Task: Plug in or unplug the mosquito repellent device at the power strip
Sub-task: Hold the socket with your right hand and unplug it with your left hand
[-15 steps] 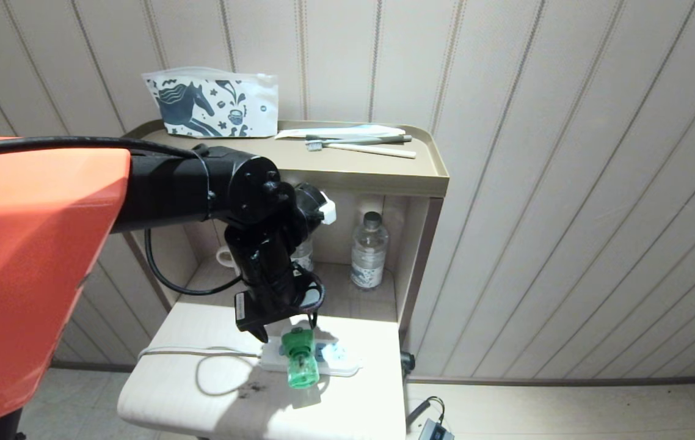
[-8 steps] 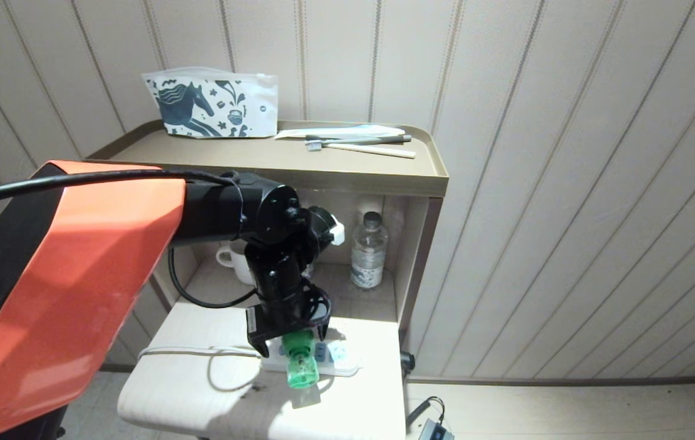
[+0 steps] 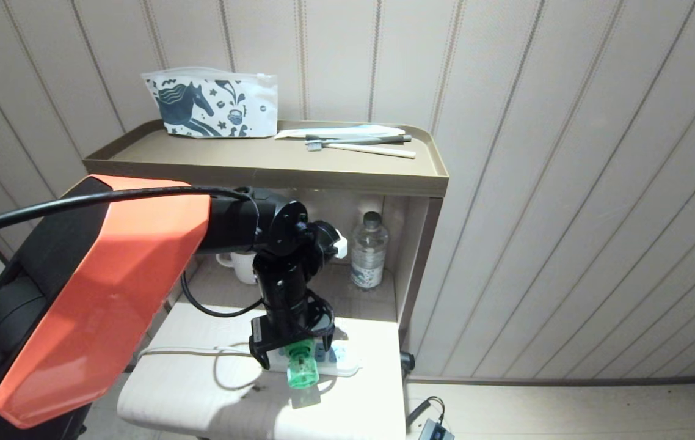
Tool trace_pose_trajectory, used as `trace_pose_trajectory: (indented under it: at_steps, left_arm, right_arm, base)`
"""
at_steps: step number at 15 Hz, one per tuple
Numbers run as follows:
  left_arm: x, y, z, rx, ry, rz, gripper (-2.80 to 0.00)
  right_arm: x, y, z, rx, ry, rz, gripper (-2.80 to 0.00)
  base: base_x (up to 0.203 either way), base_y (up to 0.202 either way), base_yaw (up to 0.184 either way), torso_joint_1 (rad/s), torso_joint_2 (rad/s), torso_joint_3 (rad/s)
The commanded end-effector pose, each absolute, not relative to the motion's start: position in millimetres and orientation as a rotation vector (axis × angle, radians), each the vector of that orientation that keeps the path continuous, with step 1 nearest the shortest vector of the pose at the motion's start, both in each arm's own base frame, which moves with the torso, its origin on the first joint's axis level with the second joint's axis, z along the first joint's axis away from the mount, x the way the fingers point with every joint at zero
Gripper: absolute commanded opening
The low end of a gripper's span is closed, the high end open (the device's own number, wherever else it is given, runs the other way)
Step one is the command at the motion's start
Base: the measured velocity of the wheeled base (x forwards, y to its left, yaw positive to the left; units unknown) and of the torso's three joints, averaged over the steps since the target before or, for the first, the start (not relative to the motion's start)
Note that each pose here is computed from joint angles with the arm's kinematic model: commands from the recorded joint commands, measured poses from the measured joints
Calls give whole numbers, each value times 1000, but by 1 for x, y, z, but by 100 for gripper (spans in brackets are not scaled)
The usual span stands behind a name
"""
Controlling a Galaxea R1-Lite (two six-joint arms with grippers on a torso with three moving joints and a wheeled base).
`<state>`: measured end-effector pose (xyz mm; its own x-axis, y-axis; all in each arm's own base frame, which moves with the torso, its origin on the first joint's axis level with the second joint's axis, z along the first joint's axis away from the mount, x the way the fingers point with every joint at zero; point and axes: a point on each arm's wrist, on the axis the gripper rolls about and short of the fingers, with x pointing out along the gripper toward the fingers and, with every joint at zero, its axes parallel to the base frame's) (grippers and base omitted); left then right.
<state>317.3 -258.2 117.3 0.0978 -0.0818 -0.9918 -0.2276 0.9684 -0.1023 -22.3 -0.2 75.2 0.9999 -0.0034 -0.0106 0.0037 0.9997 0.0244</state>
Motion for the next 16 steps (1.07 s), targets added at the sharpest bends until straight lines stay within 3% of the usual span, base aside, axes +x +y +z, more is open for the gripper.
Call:
trace_pose_trajectory:
  at_steps: [1, 2, 16]
  left_arm:
    - [318, -258, 114, -252, 1483, 122, -113]
    - [318, -259, 114, -251, 1484, 121, -280]
    - [314, -266, 112, -239, 1479, 97, -280]
  right_arm:
    - [-22, 0, 75, 24, 12, -3, -280]
    - [-22, 0, 75, 24, 12, -3, -280]
    - [-22, 0, 75, 23, 12, -3, -280]
  base:
    - [0, 0, 0, 0, 0, 0]
    - [0, 0, 0, 0, 0, 0]
    - [0, 0, 0, 0, 0, 0]
